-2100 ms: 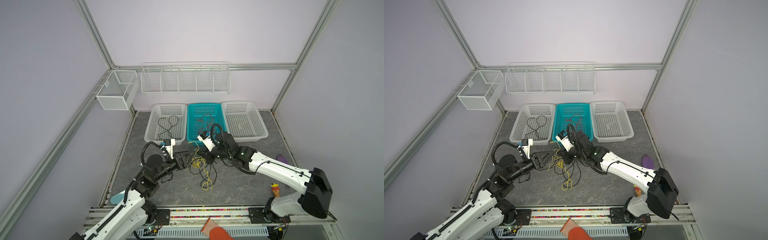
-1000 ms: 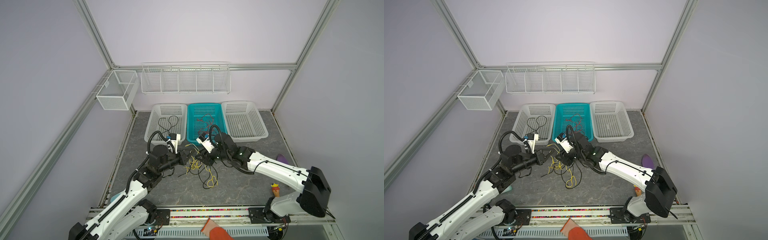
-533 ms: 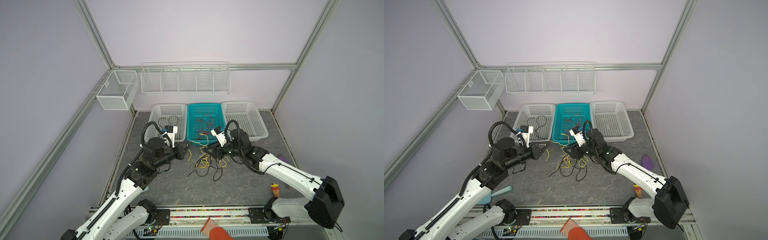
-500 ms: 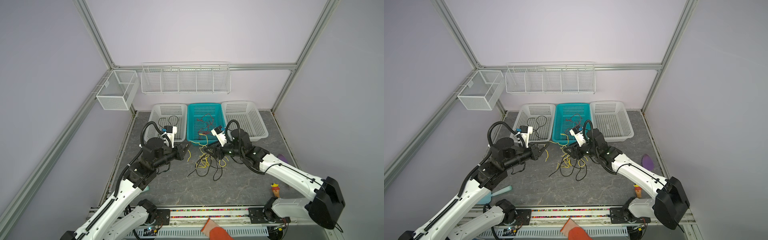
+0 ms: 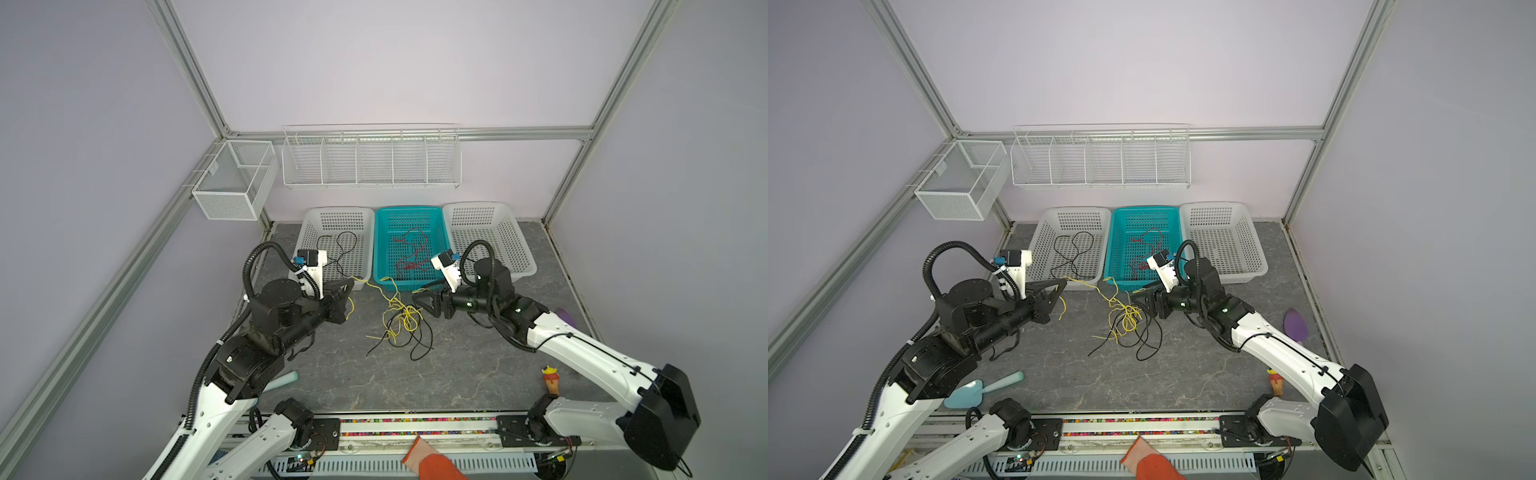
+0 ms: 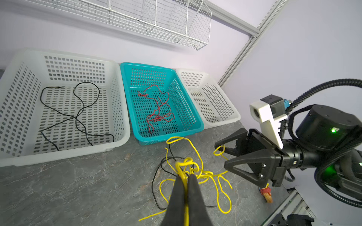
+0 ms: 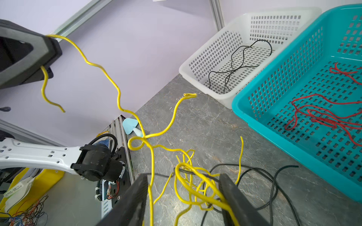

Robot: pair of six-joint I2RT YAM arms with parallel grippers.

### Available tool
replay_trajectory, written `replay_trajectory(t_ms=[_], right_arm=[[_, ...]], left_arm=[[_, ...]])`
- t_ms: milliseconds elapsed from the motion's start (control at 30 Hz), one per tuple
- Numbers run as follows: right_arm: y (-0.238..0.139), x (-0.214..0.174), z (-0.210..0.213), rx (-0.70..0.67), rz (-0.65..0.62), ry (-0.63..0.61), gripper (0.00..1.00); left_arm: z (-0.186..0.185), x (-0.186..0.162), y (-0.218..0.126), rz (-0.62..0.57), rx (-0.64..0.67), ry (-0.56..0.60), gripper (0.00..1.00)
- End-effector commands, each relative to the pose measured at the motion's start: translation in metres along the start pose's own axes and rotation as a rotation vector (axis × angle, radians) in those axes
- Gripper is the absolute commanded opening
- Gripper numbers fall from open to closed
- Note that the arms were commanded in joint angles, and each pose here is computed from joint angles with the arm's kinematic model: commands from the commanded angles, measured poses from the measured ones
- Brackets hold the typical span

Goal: Untangle the cables

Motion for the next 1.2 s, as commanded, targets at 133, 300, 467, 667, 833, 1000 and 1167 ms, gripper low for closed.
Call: replay_trajectory(t_ms=[133, 300, 467, 667, 833, 1000, 1167], right_arm=[[0.003, 0.004, 0.002, 0.070, -0.060, 0.005, 0.61], [0.008, 0.010, 0.006, 0.147, -0.056, 0.071, 0.61], [0.020, 0.024, 0.007, 0.134, 0.056, 0.242, 0.61], [0.039, 0.013, 0.017, 0.111, 0.205, 0.281, 0.61], [0.044, -0.003, 0.013, 0.053, 0.305, 0.303, 0.61], [0.040, -0.015, 0.011, 0.005, 0.370, 0.266, 0.57], [0.020, -0.020, 0.018, -0.013, 0.371, 0.211, 0.64]], left_arm=[[-0.016, -0.001, -0.020, -0.012, -0.205, 0.053, 0.00], [-0.009, -0.013, -0.008, 0.081, -0.171, 0.122, 0.00], [-0.002, -0.021, -0.006, 0.092, -0.152, 0.196, 0.00], [-0.006, -0.022, -0.003, 0.094, -0.209, 0.216, 0.00], [-0.005, -0.019, -0.011, 0.046, -0.195, 0.229, 0.00], [-0.004, -0.017, -0.021, -0.020, -0.204, 0.219, 0.00], [0.011, -0.016, -0.018, -0.041, -0.028, 0.208, 0.00]])
Point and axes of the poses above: each gripper's point midway between its finger pads, its own y axis out along the fingers, its own z axis along the line the jaws close on, x = y × z, the point moved 9 cm from there along -y, back along the fingers, and after that the axes turned 13 degrees about -y, right-handed, at the moved point
